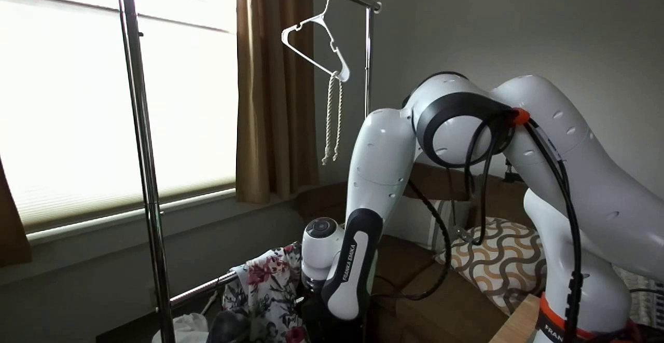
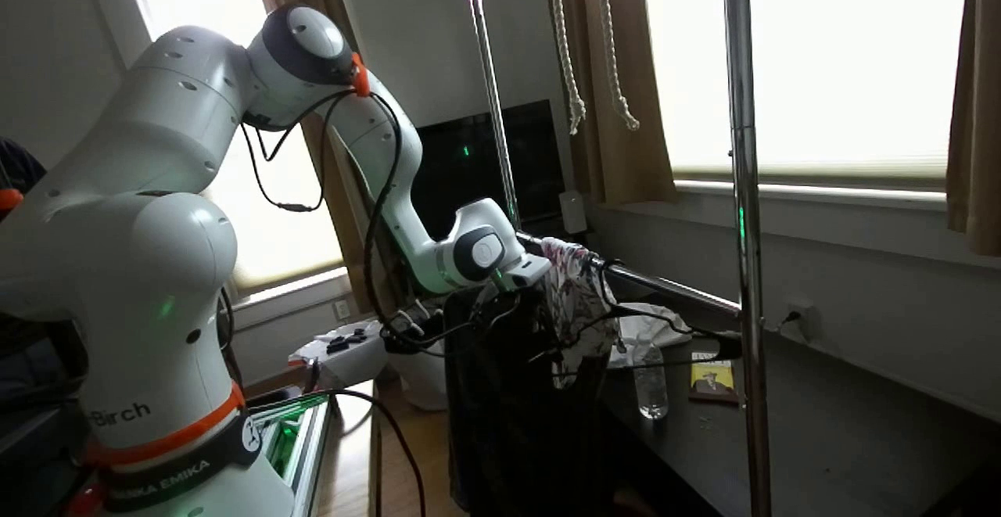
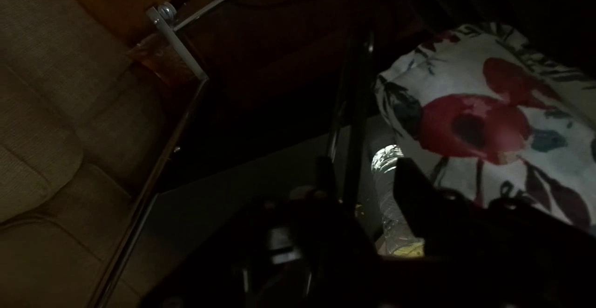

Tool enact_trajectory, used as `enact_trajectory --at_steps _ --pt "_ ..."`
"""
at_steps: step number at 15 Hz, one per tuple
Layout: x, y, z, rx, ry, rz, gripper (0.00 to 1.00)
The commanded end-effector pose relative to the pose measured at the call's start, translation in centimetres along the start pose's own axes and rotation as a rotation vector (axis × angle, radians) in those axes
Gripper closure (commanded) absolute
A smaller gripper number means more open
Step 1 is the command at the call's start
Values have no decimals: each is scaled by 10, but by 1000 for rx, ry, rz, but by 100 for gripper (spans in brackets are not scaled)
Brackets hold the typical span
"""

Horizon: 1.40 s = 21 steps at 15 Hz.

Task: Pick up the black coat hanger and hang it on the top rail

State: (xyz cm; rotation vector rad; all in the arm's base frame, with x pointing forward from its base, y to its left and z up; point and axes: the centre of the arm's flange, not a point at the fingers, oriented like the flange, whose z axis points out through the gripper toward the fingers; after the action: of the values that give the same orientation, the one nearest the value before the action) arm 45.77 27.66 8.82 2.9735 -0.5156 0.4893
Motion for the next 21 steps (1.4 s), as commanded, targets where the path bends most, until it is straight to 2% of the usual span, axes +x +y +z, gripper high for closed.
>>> enact_trajectory --at_steps 1,2,3,7,12,14,19,21 --pt "0 -2 8 -32 13 33 90" --pt "1 -1 8 -36 16 37 98" --pt "3 0 8 -40 19 40 100" --pt "11 5 2 -41 26 56 99" --pt "35 22 -49 101 41 105 99" --pt "40 38 -68 120 43 98 99" --pt "52 106 -90 53 78 267 99" --pt "52 131 -102 51 77 269 99"
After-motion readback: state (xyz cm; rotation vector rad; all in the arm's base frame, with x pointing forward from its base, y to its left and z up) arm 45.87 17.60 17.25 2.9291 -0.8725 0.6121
